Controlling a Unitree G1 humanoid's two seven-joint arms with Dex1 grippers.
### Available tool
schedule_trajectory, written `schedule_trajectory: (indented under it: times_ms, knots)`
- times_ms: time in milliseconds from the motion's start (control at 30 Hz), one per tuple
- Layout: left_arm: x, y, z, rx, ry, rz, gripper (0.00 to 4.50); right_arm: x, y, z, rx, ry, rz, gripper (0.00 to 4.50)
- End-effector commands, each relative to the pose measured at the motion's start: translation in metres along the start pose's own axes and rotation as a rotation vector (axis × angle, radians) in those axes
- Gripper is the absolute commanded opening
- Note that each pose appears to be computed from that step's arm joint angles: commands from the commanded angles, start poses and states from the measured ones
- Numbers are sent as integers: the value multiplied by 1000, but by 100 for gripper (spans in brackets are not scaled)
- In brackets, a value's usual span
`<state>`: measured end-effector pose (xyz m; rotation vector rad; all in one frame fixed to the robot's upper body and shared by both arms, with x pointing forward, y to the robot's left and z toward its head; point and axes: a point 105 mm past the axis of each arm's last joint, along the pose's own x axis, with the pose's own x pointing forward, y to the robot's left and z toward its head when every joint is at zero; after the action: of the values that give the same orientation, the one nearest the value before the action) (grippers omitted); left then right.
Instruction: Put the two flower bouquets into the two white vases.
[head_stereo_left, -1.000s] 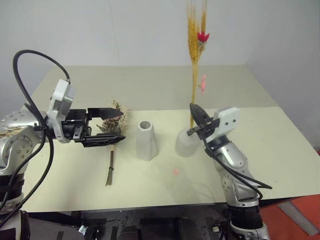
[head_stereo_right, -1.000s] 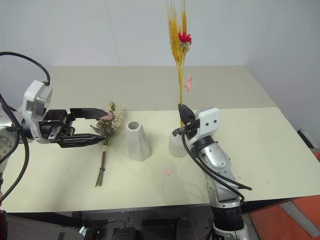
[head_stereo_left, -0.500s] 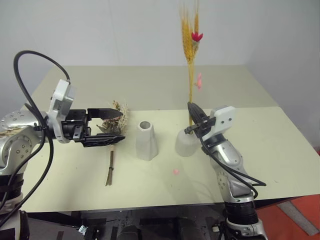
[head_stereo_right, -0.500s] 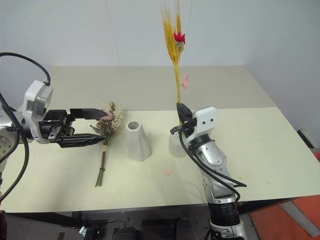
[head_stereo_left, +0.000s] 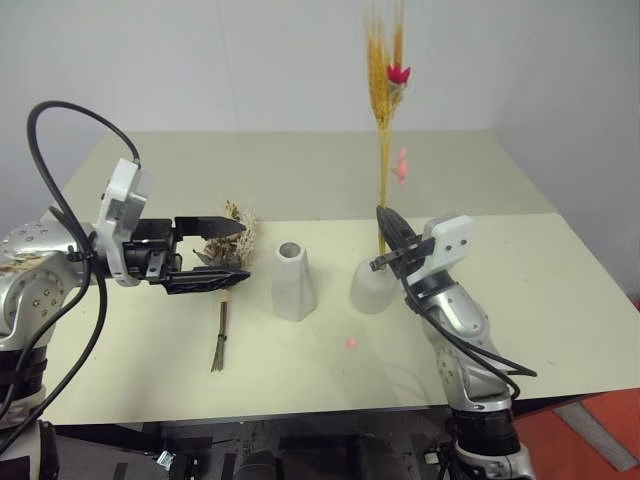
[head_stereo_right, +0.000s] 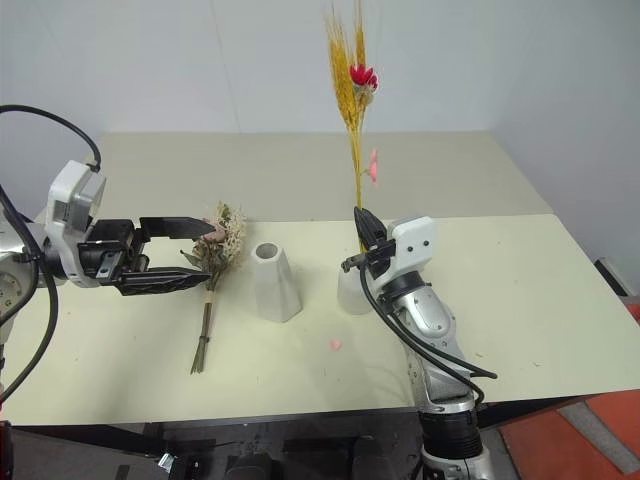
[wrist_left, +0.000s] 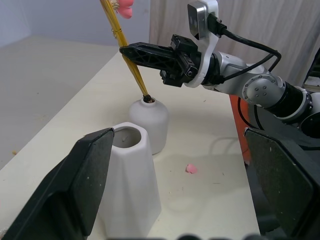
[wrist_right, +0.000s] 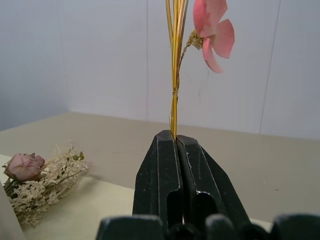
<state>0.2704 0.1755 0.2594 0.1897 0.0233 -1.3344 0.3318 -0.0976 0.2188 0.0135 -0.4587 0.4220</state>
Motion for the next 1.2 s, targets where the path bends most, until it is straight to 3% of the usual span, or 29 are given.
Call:
schedule_trajectory:
  times_ms: [33,467,900,1200]
  knots:
    - [-5,0,9,37,-2,18,450,3,4,16,-6,-55,17,4]
    - [-5,0,9,38,-1,25,450,0,-2,0,-2,-6,-3,4]
    - [-5,-1,9,37,-1,27,450,-2,-10,11,-3,-37,-40,4]
    - [-7,0,10,41,3,29,450,-7,-9,0,1,-2,-44,4]
